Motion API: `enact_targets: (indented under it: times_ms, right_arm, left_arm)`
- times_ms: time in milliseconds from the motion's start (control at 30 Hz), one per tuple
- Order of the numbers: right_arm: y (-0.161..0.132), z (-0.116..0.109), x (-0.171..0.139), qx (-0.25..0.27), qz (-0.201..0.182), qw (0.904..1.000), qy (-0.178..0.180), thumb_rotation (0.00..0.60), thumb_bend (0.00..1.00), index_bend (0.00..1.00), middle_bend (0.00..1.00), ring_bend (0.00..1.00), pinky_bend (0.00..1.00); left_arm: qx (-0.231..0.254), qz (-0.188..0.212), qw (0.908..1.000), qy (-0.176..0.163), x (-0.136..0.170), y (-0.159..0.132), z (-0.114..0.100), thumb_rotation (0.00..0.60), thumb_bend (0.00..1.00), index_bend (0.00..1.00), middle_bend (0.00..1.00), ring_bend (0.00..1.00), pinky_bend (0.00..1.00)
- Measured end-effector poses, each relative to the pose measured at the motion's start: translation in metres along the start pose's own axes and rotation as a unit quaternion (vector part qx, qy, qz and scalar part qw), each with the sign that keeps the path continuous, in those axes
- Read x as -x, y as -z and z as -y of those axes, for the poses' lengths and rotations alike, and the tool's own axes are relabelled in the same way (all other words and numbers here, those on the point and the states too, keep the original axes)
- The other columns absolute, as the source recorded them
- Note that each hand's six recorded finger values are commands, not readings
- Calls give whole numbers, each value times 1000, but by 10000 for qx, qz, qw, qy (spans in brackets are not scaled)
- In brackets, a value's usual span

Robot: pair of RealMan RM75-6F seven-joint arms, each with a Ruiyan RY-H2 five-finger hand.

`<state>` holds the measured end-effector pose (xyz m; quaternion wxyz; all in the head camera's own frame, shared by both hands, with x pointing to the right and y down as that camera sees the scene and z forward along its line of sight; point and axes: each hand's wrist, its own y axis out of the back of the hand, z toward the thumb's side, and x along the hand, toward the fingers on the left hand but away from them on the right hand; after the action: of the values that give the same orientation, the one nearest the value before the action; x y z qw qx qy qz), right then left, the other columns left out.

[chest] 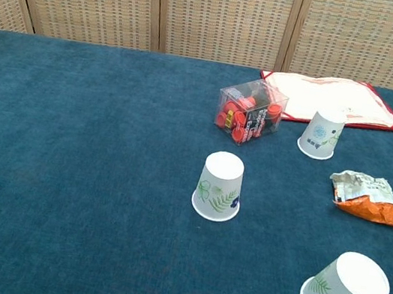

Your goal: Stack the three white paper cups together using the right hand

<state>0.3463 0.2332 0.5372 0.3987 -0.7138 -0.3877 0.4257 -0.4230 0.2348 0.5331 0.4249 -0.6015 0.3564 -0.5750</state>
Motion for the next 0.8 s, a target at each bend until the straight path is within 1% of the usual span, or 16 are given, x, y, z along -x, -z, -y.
enact_targets:
  times_ms: [100, 133, 200, 333, 433, 600, 800]
  right_arm:
    - [-11, 0, 4, 53, -304, 9995, -34, 600, 69, 245, 0, 0, 0]
    - [-16, 0, 5, 153, -447, 9989, -49, 600, 69, 245, 0, 0, 0]
    - [-20, 2, 6, 280, -596, 9978, -73, 600, 69, 246, 0, 0, 0]
    - [-27, 10, 4, 530, -1000, 9934, -204, 600, 69, 260, 0, 0, 0]
    - [-34, 16, 2, 680, -1211, 9898, -322, 600, 70, 261, 0, 0, 0]
    - [-45, 22, 0, 857, -1468, 9841, -522, 600, 69, 276, 0, 0, 0]
    - [-55, 29, -2, 885, -1584, 9812, -660, 600, 69, 305, 0, 0, 0]
  left_arm:
    - [-1, -4, 10000, -7, 0, 0, 0, 600, 238, 0, 0, 0, 0]
    - [-6, -5, 10000, -8, 0, 0, 0, 600, 238, 0, 0, 0, 0]
    - [-15, -1, 10000, -4, 0, 0, 0, 600, 238, 0, 0, 0, 0]
    - [-55, 27, 10000, 19, 0, -2, 2, 600, 237, 0, 0, 0, 0]
    - [-83, 48, 10000, 25, 0, -4, 3, 600, 238, 0, 0, 0, 0]
    - [-70, 35, 10000, 10, 0, -3, 2, 600, 237, 0, 0, 0, 0]
    - [-45, 52, 10000, 15, 0, -4, 1, 600, 238, 0, 0, 0, 0]
